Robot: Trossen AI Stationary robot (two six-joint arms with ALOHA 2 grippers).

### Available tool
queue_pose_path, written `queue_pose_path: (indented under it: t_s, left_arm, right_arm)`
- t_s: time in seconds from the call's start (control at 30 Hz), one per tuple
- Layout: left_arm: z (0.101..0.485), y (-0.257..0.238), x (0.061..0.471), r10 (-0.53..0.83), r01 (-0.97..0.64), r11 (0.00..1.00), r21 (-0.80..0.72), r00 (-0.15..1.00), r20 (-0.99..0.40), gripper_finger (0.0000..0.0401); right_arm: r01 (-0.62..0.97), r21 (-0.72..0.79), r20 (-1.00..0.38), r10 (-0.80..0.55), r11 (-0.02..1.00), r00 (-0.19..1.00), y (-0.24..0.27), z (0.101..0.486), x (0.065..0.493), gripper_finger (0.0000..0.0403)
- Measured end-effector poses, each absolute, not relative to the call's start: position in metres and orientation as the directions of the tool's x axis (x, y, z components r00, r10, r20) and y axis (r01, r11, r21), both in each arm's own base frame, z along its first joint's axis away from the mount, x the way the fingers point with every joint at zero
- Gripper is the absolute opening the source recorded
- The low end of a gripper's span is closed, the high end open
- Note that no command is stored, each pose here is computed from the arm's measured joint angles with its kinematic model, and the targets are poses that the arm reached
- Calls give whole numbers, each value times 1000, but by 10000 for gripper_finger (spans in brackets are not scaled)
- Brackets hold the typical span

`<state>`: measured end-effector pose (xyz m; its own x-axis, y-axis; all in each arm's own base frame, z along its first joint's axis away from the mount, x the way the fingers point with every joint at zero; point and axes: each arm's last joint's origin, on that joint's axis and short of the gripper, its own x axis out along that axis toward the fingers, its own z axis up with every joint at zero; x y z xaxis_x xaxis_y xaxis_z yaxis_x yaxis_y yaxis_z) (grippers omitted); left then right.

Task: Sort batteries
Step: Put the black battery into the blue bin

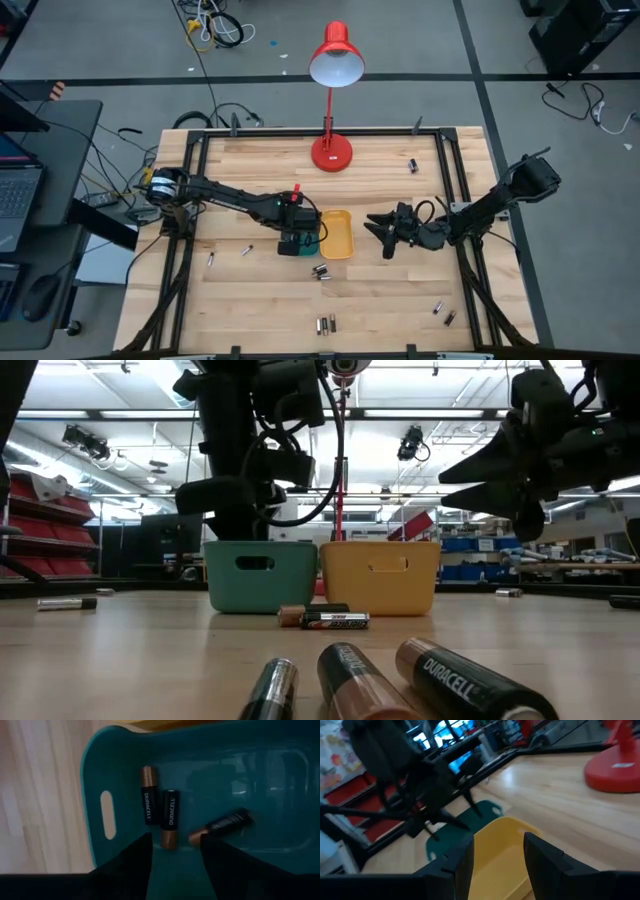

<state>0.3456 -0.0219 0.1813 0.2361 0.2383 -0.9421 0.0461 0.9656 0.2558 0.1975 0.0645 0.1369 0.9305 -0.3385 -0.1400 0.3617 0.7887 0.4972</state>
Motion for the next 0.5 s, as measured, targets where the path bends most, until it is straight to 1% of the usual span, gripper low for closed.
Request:
queue_pose_path:
  t_s: [0.13, 0.27, 0.4, 0.5]
  left_arm:
    - [188, -22, 345, 239, 45, 965, 257, 236, -942, 182]
    - [206, -22, 353, 239, 36, 966, 258, 267, -933, 182]
    - [226, -23, 362, 235, 26, 966, 257, 323, -917, 182]
    - [240, -23, 364, 271, 25, 955, 294, 324, -907, 182]
  right_arm:
    - [322, 500, -148, -287, 804, 946, 66, 137, 198, 157]
    - [307, 486, -175, -253, 818, 952, 66, 134, 198, 157]
    - [339, 443, -254, -246, 830, 935, 63, 126, 197, 157]
    - [387, 404, -337, -258, 829, 905, 58, 117, 195, 157]
